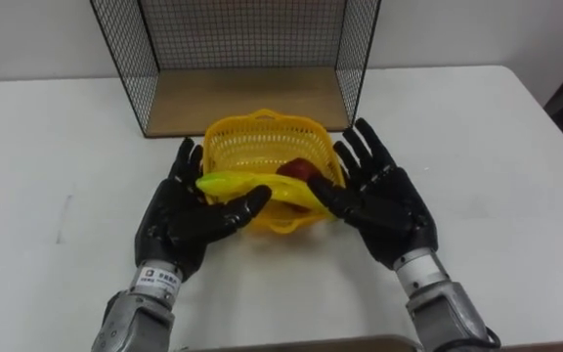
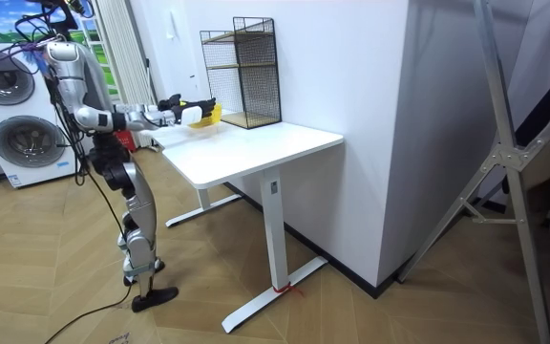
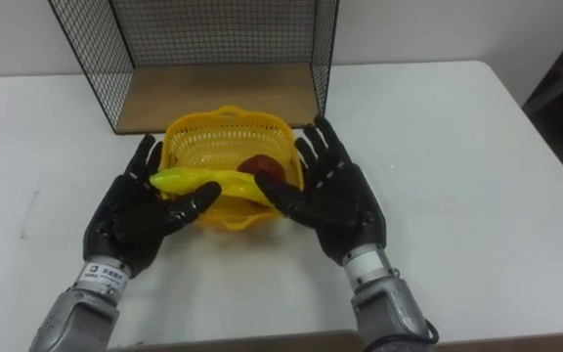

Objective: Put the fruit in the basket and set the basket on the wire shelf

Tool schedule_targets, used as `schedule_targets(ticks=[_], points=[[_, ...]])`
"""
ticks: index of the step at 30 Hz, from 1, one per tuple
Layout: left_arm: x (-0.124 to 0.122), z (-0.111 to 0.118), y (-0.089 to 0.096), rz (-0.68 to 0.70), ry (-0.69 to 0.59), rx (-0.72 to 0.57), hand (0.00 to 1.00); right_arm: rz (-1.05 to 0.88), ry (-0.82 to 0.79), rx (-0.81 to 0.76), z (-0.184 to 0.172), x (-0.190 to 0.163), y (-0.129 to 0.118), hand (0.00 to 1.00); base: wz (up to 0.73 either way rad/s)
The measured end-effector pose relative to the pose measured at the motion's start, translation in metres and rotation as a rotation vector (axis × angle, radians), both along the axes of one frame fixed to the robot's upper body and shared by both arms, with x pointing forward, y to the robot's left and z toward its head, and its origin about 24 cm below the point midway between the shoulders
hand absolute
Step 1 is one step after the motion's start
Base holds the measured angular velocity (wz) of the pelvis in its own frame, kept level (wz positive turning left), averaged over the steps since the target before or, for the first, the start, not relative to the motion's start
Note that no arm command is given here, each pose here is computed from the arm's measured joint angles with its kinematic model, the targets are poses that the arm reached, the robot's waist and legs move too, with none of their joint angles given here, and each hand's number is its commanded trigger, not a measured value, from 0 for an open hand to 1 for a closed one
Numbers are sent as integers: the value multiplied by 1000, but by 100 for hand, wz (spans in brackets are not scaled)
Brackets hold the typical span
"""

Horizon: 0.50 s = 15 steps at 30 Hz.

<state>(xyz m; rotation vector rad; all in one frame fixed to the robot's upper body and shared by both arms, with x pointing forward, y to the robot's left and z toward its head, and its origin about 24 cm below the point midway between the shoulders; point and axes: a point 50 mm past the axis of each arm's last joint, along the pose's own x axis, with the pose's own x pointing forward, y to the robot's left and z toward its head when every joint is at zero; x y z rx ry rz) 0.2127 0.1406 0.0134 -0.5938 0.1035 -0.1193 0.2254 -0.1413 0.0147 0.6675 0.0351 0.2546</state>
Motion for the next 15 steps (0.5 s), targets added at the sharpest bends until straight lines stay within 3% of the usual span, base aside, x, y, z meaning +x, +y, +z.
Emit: schedule_targets(ticks=[8,15], points=[[2,19,0,9,-92,-13,0,-14,-70,38,14,2,0,0,0],[4,21,1,19,-110,-15,0,-14,-71,37,14,2,1,0,-4]])
